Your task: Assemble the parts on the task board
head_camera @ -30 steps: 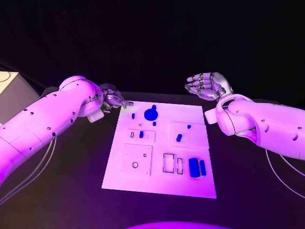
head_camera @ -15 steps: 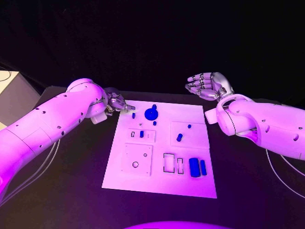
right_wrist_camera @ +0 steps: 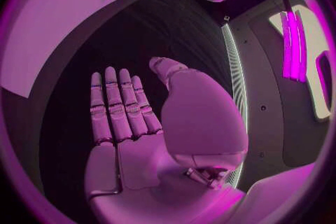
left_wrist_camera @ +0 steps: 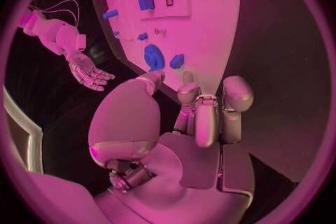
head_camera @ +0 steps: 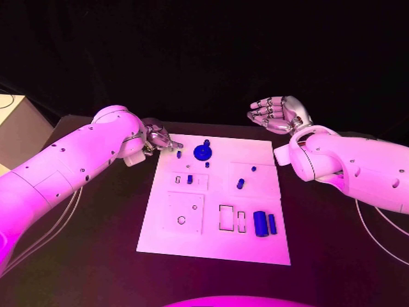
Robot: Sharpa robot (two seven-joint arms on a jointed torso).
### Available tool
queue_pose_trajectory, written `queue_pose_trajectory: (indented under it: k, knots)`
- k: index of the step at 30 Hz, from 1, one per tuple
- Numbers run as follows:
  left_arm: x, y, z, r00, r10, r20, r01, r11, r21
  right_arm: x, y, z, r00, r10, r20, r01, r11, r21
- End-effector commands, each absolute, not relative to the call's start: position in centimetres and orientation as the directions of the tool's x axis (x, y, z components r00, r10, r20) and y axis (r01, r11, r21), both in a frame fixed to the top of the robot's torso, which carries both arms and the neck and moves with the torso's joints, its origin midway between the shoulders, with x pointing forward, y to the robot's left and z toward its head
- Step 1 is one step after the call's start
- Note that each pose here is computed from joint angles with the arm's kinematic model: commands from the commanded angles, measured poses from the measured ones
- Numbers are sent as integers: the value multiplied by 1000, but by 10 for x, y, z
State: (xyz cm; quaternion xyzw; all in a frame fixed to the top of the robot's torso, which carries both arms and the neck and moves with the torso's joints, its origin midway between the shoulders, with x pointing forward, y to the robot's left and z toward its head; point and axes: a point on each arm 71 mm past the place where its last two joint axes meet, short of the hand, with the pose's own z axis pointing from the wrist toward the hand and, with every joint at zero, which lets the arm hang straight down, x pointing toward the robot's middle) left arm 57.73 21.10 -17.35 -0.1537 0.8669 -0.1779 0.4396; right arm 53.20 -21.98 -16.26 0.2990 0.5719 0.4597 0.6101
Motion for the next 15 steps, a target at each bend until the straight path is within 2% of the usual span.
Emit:
queue_pose_trajectory:
  k: [1, 15]
  knots:
    - [577, 207, -172, -573, -422, -702, -96, 886, -454, 532, -218, -162, -84, 902, -422, -233, 394, 889]
    - [576, 202, -178, -600, -411, -686, -93, 888, -451, 532, -217, -162, -87, 903, -422, -233, 393, 889]
